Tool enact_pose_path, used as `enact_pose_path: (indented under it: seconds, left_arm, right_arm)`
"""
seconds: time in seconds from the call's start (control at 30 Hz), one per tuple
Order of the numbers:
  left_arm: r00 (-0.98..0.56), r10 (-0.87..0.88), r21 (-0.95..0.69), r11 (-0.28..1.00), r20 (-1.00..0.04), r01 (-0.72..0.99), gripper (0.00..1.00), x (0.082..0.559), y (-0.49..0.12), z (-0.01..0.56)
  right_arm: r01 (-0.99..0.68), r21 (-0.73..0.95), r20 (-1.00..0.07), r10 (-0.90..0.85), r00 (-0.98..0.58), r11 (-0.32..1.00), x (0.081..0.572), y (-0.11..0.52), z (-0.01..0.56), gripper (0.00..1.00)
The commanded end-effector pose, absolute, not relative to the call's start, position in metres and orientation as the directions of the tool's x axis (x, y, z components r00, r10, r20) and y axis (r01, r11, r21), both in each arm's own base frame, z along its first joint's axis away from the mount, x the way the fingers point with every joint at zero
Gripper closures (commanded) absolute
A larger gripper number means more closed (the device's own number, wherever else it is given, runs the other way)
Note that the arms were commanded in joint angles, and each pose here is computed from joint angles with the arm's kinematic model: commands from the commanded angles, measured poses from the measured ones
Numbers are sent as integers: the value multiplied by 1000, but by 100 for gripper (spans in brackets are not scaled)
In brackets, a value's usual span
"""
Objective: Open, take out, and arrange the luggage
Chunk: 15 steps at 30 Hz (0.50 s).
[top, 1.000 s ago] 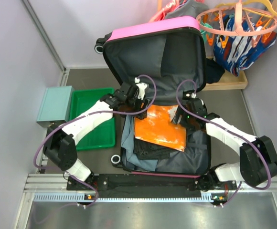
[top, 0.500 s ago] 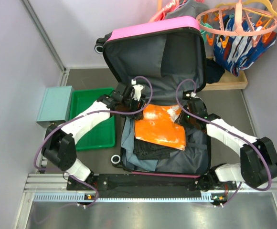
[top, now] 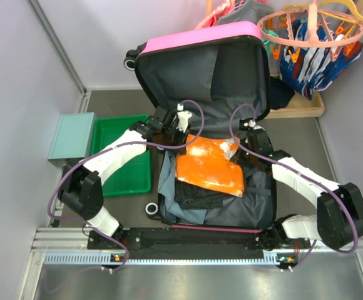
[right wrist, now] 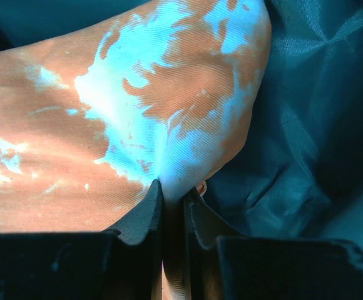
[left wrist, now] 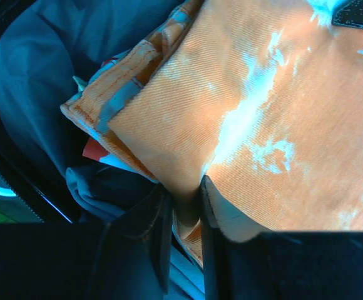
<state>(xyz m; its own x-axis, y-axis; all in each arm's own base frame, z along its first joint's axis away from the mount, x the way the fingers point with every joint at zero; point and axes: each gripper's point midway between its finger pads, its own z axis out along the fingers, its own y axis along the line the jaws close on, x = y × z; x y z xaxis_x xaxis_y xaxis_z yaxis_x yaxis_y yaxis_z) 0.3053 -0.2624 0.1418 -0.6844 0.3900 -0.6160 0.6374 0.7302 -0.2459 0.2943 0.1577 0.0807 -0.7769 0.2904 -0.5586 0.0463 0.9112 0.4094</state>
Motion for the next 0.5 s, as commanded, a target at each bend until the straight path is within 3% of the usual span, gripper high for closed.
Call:
enact_pose_path:
  seconds: [0.0,0.13,0.47]
  left_arm:
    - [-571,379,-240,639,-729,731,100,302,-279,193]
    - [-520,345,-238,605,-782,760,100,300,-283,231]
    - [-477,359,-180,617,-802,766,100,306,-276,248]
  right_arm:
    - [-62,424,-633,247,-734,903,296,162,120,100]
    - [-111,409,-689,227,-688,906,294,158,153,100]
    - [-178,391,-739,193,-645,903,290,157,186,100]
